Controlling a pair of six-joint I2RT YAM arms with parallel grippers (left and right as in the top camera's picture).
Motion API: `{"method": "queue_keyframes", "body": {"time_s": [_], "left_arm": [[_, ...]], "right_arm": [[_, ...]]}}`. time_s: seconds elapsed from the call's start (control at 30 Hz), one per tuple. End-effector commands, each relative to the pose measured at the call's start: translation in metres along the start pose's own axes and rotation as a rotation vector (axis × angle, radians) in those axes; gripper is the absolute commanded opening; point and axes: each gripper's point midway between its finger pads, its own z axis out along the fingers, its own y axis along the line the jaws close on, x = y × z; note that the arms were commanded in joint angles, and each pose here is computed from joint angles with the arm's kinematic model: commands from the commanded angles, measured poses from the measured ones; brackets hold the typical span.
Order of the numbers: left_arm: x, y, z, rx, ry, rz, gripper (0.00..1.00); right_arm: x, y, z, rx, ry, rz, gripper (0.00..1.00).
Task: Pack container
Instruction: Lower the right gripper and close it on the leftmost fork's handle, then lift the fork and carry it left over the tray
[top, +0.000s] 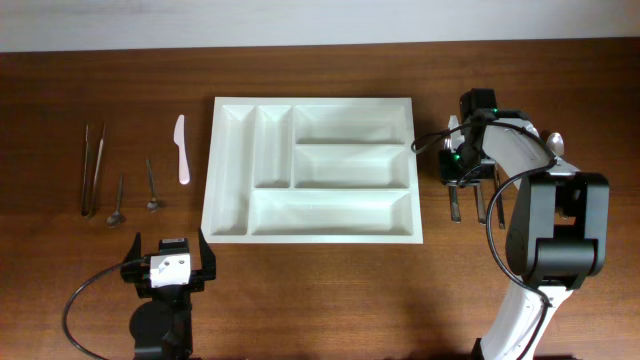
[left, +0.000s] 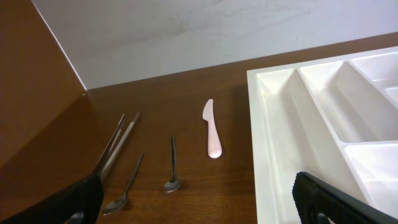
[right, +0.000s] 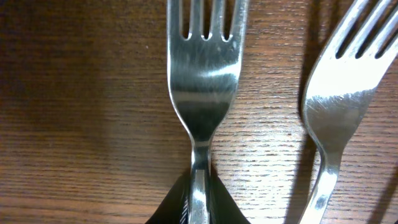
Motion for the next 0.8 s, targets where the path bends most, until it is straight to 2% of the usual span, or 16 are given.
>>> {"method": "queue_keyframes", "body": {"time_s": [0.0,0.4,0.77], "left_arm": [[0.0,-0.003,0.0,0.013,-0.009,0.008,0.99],[0.0,-0.003,0.0,0.013,-0.009,0.008,0.99],[0.0,-0.003,0.0,0.013,-0.009,0.008,0.99]], "right_arm": [[-0.001,-0.004,0.005,0.02,0.009,0.005,0.1],[-0.003,-0.004,0.003,0.02,0.008,0.005,0.06],[-0.027,-0.005,-0.024,0.026,-0.042,-0.007,0.05]]}}
